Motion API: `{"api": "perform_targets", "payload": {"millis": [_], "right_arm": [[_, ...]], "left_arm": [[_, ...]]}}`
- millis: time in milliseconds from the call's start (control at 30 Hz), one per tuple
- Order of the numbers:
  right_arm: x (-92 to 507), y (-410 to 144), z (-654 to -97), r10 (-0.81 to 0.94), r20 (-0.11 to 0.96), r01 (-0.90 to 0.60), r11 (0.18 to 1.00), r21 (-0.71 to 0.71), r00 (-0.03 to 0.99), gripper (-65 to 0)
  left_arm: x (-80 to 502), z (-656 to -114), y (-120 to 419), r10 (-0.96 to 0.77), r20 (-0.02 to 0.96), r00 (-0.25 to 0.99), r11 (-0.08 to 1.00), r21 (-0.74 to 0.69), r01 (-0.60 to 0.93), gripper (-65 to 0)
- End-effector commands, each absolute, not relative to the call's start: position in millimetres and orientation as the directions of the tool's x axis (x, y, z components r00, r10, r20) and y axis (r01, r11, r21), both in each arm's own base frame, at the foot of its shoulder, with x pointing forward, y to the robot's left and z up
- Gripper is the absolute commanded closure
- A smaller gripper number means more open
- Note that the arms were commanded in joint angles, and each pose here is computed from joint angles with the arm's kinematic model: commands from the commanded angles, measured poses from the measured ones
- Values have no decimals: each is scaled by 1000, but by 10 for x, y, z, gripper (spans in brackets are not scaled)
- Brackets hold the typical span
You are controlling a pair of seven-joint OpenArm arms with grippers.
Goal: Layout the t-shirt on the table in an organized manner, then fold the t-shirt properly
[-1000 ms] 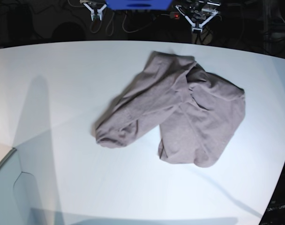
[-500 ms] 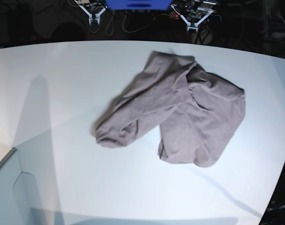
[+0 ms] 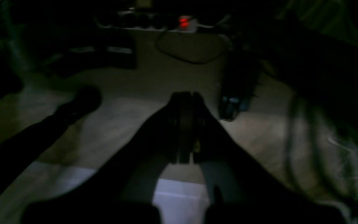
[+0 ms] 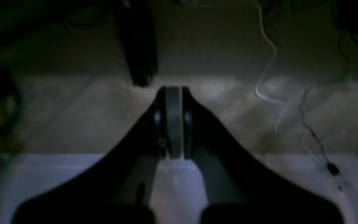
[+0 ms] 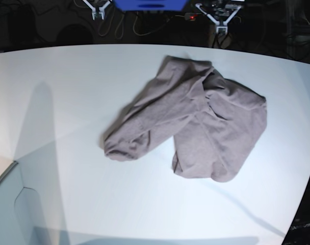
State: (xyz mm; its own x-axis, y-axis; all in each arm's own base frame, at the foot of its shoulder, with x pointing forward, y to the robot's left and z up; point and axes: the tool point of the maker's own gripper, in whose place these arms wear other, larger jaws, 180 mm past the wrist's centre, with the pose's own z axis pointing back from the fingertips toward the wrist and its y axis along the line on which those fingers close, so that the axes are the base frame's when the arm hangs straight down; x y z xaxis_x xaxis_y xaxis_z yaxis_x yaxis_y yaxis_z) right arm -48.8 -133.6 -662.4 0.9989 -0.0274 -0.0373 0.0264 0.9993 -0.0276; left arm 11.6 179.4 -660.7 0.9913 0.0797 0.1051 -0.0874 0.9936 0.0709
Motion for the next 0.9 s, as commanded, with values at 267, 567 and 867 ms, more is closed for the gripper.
{"api": "perform_targets", "payload": {"millis": [267, 567, 867], "right_arm": [[-476, -1354, -6408, -23, 122, 26, 999, -19, 992, 0], [-188, -1400, -5822, -2, 347, 13, 999, -29, 938, 0], [104, -1561, -5084, 51, 509, -20, 998, -67, 859, 0]], "left_arm": [[-155, -6403, 1947, 90, 192, 977, 992, 66, -104, 0], [2, -5854, 2073, 5, 373, 928, 998, 57, -28, 0], [208, -5043, 1882, 9, 426, 905, 1000, -22, 0, 0]]}}
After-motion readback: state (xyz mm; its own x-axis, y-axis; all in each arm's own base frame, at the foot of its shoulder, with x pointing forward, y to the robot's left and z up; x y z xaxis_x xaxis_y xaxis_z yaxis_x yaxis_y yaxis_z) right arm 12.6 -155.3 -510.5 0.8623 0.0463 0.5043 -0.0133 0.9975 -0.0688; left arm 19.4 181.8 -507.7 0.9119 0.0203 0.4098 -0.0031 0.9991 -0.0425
